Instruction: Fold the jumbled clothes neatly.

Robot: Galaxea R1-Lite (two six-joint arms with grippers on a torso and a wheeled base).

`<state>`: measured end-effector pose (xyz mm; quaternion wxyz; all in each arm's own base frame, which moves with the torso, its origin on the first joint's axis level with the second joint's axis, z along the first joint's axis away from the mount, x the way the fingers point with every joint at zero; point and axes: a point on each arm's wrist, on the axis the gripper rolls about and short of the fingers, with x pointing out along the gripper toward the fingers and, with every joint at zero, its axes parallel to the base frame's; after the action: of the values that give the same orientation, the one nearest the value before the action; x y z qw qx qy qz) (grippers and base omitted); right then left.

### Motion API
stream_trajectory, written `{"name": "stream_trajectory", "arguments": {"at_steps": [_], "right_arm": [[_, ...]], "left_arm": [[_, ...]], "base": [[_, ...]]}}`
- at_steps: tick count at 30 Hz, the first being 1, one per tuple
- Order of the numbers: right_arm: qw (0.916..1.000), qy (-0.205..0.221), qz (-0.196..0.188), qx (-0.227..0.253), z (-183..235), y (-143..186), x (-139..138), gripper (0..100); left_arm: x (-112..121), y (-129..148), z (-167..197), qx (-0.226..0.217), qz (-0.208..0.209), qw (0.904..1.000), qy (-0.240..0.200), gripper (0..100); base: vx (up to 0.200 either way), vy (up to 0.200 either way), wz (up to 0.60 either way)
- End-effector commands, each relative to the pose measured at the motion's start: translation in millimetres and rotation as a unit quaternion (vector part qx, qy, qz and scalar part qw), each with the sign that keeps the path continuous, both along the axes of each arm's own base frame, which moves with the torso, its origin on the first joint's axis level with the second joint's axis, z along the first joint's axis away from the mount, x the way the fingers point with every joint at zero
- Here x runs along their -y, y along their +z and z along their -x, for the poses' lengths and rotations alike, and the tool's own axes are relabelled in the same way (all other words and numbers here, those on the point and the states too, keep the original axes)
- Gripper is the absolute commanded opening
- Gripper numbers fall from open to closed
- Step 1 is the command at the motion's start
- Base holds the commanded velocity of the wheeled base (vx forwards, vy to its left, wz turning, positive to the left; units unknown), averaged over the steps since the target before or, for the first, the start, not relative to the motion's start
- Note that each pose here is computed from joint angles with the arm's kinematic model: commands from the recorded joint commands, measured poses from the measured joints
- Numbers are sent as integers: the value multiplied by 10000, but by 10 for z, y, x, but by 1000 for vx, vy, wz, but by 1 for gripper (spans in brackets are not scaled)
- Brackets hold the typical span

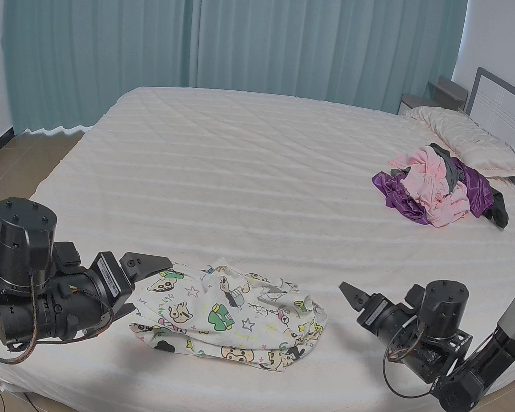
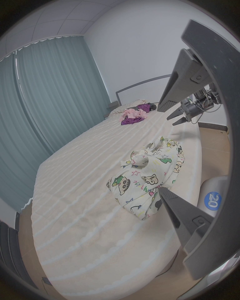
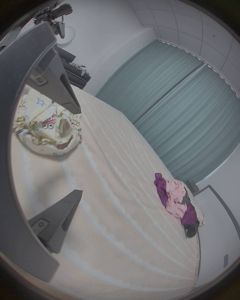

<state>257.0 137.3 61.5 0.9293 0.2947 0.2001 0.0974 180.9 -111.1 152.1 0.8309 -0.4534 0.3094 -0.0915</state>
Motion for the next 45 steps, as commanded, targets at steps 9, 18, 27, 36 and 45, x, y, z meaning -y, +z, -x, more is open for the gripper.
{"name": "stream_trajectory", "arguments": {"at_steps": [9,18,27,36,45], "right_arm": [[9895,1406,-151,307,-300,359,-621,100],[9762,2141,333,71,-527,245,-1018,100],[9649,2355,1148,-152,-578,-136,-1235,100],[9605,2330,1520,-59,-572,-221,-1291,0],[9656,2144,1453,216,-429,132,-1151,0]], "left_arm": [[-83,-131,-126,-194,-32,9996,215,100],[-72,-179,-118,-284,-75,9994,189,100],[-57,-208,-121,-344,-94,9993,139,100],[-58,-206,-119,-344,-94,9993,139,100],[-59,-210,-117,-350,-98,9992,139,100]], "base": [[0,111,0],[0,0,0],[0,0,0],[0,0,0],[0,0,0]]}}
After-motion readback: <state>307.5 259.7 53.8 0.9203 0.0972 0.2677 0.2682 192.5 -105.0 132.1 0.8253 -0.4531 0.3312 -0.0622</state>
